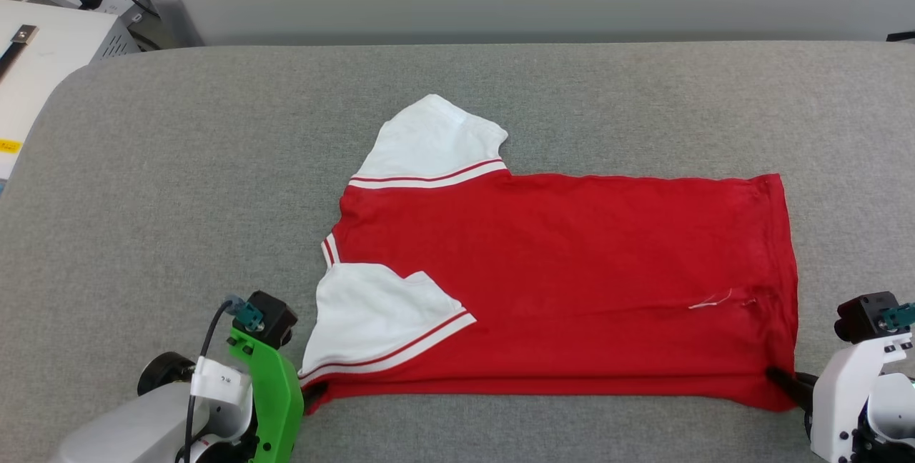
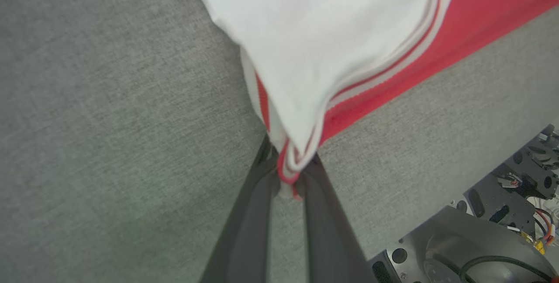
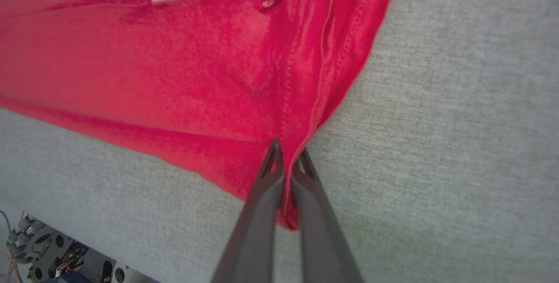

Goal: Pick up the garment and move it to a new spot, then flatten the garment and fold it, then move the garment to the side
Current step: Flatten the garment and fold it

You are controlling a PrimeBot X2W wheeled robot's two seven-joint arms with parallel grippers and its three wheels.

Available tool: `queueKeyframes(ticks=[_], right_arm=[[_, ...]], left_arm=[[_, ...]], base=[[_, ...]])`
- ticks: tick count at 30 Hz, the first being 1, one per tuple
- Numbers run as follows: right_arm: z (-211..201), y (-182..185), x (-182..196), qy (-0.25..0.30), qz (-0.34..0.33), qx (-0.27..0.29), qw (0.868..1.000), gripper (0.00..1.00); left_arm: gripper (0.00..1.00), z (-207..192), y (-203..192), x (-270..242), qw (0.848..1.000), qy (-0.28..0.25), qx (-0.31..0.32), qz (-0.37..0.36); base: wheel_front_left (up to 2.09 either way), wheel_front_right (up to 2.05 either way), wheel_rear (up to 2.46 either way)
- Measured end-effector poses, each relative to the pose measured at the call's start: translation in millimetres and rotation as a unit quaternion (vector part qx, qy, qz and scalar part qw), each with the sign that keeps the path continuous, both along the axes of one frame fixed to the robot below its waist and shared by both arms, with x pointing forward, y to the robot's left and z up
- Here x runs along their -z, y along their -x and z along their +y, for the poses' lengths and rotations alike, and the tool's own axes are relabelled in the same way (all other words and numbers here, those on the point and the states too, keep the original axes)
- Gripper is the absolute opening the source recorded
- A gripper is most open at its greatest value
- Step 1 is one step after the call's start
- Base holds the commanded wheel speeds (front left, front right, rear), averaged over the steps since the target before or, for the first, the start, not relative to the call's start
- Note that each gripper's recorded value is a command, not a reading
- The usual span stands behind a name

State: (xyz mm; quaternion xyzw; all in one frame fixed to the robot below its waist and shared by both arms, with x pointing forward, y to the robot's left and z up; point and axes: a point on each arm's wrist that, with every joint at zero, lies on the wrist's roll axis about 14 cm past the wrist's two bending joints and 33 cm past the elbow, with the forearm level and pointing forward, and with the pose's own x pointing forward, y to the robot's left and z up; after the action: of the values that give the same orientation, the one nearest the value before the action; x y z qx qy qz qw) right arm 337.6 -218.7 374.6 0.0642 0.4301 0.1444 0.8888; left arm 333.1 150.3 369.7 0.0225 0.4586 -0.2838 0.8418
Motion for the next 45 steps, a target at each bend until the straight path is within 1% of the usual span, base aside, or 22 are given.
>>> queueKeyframes(ticks=[1, 2, 3, 6, 9, 12, 17, 21, 26, 30, 34, 36, 38, 42, 45], right_arm=[[0.2, -1.5, 0.4, -0.001, -0.003, 0.002, 1.000, 0.33], [0.2, -3.4, -0.1, -0.002, -0.009, 0.006, 1.000, 1.00], [0.4, -5.0, -1.4, -0.003, -0.017, 0.008, 1.000, 1.00], [-1.9, -14.4, -12.0, -0.006, -0.056, 0.017, 0.998, 1.00], [-3.4, -26.8, -29.5, -0.010, -0.108, 0.025, 0.994, 1.00], [-4.2, -40.9, -54.4, -0.013, -0.177, 0.033, 0.984, 1.00], [-0.3, -51.7, -85.7, -0.023, -0.259, 0.046, 0.964, 1.00], [0.9, -57.7, -112.0, -0.019, -0.324, 0.053, 0.944, 1.00], [0.2, -65.3, -150.7, -0.017, -0.412, 0.073, 0.908, 1.00], [5.3, -69.9, -176.9, -0.021, -0.469, 0.087, 0.879, 1.00], [9.7, -72.2, -191.0, -0.023, -0.504, 0.101, 0.858, 1.00], [10.8, -73.6, -193.0, -0.021, -0.512, 0.106, 0.852, 1.00], [13.1, -76.3, -190.0, -0.020, -0.512, 0.108, 0.852, 1.00], [17.4, -81.9, -177.4, -0.010, -0.501, 0.103, 0.859, 1.00], [20.4, -87.3, -163.9, -0.012, -0.486, 0.104, 0.867, 1.00]], left_arm=[[0.25, -0.3, 0.0, 1.8, 1.000, 0.000, -0.001, 0.002], [0.84, 0.5, -0.6, 2.7, 1.000, -0.001, -0.003, 0.001], [1.00, 1.4, -3.0, 1.7, 1.000, 0.000, -0.006, -0.008], [1.00, 5.8, -6.7, -2.0, 1.000, -0.002, -0.012, -0.024], [1.00, 15.2, -8.1, -7.4, 0.999, -0.022, -0.002, -0.044], [1.00, 20.2, -18.1, -25.3, 0.997, -0.021, -0.004, -0.077], [1.00, 16.5, -48.3, -70.2, 0.989, -0.003, -0.004, -0.149], [1.00, 13.3, -77.5, -105.7, 0.978, 0.005, -0.008, -0.207], [1.00, 4.0, -116.1, -149.7, 0.959, 0.031, -0.018, -0.281], [1.00, -0.3, -150.4, -176.2, 0.941, 0.035, -0.026, -0.337], [1.00, -12.9, -182.6, -190.7, 0.931, 0.046, -0.025, -0.362], [1.00, -20.3, -198.1, -195.5, 0.929, 0.052, -0.021, -0.367], [1.00, -28.3, -214.5, -196.1, 0.930, 0.053, -0.012, -0.363], [1.00, -40.1, -244.2, -188.9, 0.940, 0.043, 0.002, -0.338], [1.00, -46.2, -264.9, -174.0, 0.955, 0.021, 0.012, -0.296]], base=[[0.00, 0.00, 0.00], [0.00, 0.00, 0.00], [0.00, 0.00, 0.00], [0.00, 0.00, 0.00], [0.00, 0.00, 0.00], [0.00, 0.00, 0.00], [0.00, 0.00, 0.00], [0.00, 0.00, 0.00], [0.00, 0.00, 0.00], [0.00, 0.00, 0.00], [0.00, 0.00, 0.00], [0.00, 0.00, 0.00], [0.00, 0.00, 0.00], [0.00, 0.00, 0.00], [0.00, 0.00, 0.00]])
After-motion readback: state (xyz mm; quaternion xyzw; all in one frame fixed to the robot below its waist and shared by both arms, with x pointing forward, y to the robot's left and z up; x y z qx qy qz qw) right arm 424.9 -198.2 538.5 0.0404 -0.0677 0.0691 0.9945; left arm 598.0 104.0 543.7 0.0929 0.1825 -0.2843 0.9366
